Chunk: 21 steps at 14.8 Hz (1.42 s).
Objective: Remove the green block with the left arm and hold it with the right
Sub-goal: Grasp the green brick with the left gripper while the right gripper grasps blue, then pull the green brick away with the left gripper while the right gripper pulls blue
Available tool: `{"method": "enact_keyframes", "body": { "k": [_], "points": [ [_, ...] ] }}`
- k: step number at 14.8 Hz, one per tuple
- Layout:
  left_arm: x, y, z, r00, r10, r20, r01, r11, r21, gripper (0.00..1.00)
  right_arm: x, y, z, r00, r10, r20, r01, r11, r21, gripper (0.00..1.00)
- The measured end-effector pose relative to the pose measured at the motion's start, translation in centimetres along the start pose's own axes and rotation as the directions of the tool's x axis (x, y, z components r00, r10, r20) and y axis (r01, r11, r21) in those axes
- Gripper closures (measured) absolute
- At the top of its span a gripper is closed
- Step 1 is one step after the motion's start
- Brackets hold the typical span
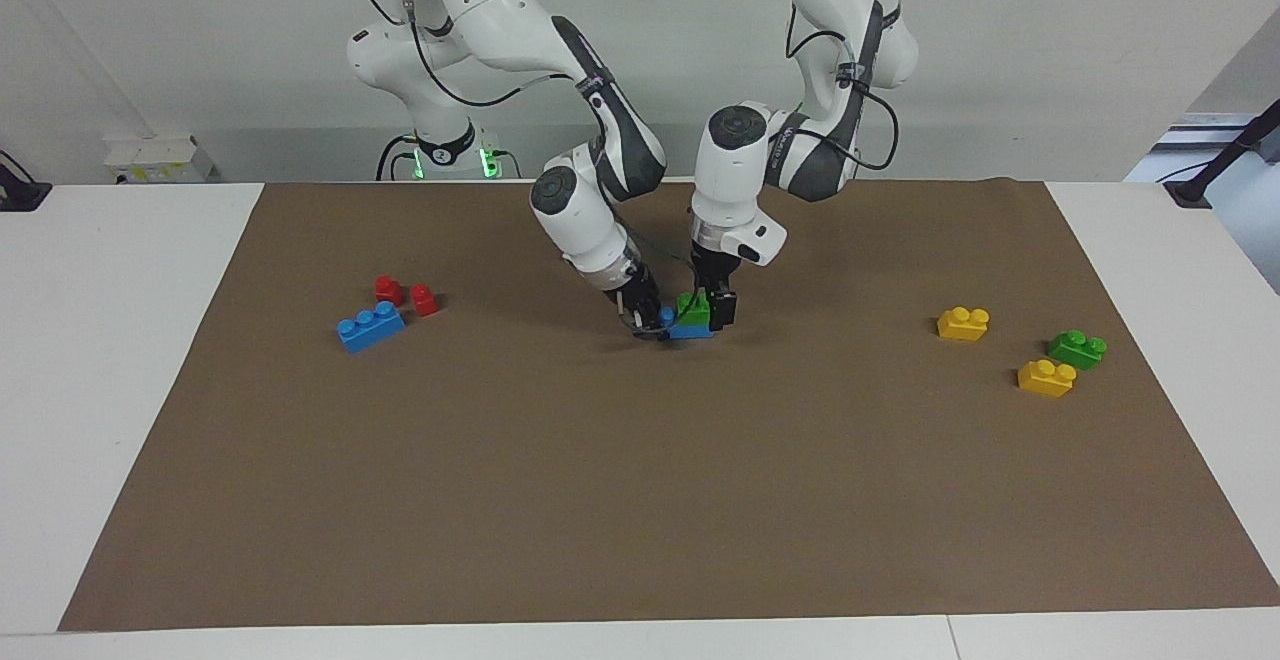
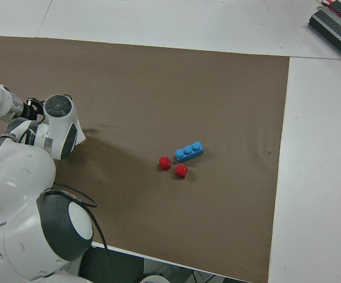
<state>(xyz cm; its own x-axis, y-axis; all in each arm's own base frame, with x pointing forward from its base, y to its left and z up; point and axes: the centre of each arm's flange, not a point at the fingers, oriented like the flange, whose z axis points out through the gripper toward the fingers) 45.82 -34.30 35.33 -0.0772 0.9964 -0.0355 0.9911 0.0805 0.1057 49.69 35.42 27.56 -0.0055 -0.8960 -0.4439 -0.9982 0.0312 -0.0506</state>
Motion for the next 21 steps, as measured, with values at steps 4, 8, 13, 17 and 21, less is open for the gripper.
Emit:
{"method": "enact_keyframes", "body": {
  "k": [4, 8, 13, 17, 21],
  "points": [
    [-0.3, -0.2, 0.0, 1.000, 0.013, 0.004, -0.012, 1.000, -0.009, 0.64, 0.3, -0.4, -0.2, 1.000, 0.002, -0.001, -0.002, 1.000, 0.021, 0.65],
    [-0.2, 0.1, -0.6, 1.000, 0.022, 0.008, -0.022, 1.000, -0.015, 0.65, 0.0, -0.7, -0.4, 1.000, 0.000, 0.003, 0.000, 1.000, 0.028, 0.65],
    [3.4, 3.4, -8.6, 0.999, 0.038, 0.014, -0.037, 0.998, -0.040, 0.65, -0.1, -0.7, -0.4, 1.000, 0.000, 0.006, 0.000, 1.000, 0.027, 0.65],
    [11.1, 6.1, -14.4, 0.991, 0.133, 0.031, -0.132, 0.991, -0.028, 0.65, 2.6, -3.9, -3.2, 0.999, -0.035, 0.023, 0.035, 0.999, -0.008, 0.65],
    [19.1, 9.3, -15.8, 0.953, 0.301, 0.023, -0.301, 0.954, -0.010, 0.65, 13.3, -11.0, -13.6, 0.983, -0.178, 0.044, 0.179, 0.984, -0.018, 0.65]
  ]
}}
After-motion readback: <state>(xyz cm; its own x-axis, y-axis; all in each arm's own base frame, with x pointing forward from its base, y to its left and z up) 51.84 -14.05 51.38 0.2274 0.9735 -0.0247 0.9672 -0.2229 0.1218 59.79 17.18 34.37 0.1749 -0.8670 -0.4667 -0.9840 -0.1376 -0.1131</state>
